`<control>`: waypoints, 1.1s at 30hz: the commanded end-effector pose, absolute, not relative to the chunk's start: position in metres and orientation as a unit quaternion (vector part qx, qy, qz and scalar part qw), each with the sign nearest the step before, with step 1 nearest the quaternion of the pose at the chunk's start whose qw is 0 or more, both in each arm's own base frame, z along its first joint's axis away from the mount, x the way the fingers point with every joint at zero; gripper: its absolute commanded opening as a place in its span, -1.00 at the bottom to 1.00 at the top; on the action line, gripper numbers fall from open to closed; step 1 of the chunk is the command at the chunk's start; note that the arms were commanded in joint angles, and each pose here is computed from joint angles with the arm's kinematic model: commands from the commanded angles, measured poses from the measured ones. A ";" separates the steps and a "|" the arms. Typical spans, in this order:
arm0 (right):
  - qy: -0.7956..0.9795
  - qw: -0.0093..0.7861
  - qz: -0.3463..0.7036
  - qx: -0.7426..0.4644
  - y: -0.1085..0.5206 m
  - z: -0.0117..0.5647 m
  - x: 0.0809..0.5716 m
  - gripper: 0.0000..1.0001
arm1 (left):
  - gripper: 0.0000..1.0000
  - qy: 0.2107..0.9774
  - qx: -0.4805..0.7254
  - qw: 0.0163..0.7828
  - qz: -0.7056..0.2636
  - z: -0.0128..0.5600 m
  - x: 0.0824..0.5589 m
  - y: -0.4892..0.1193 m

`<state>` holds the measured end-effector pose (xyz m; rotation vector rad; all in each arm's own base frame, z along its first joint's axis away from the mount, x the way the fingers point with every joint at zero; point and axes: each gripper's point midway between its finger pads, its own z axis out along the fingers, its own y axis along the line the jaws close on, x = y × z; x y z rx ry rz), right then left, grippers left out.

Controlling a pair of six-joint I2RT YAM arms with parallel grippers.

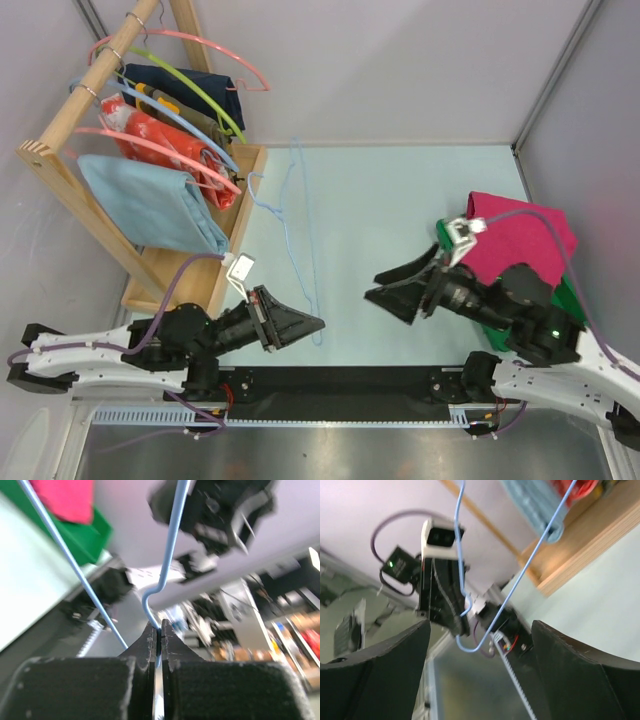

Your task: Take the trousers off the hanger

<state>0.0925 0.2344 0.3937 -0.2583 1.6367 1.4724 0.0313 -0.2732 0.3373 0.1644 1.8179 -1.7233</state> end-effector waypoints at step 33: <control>0.660 0.589 0.336 -0.322 0.324 0.329 0.087 -0.52 | -0.99 0.765 -0.164 0.317 -0.536 0.339 0.090 -0.301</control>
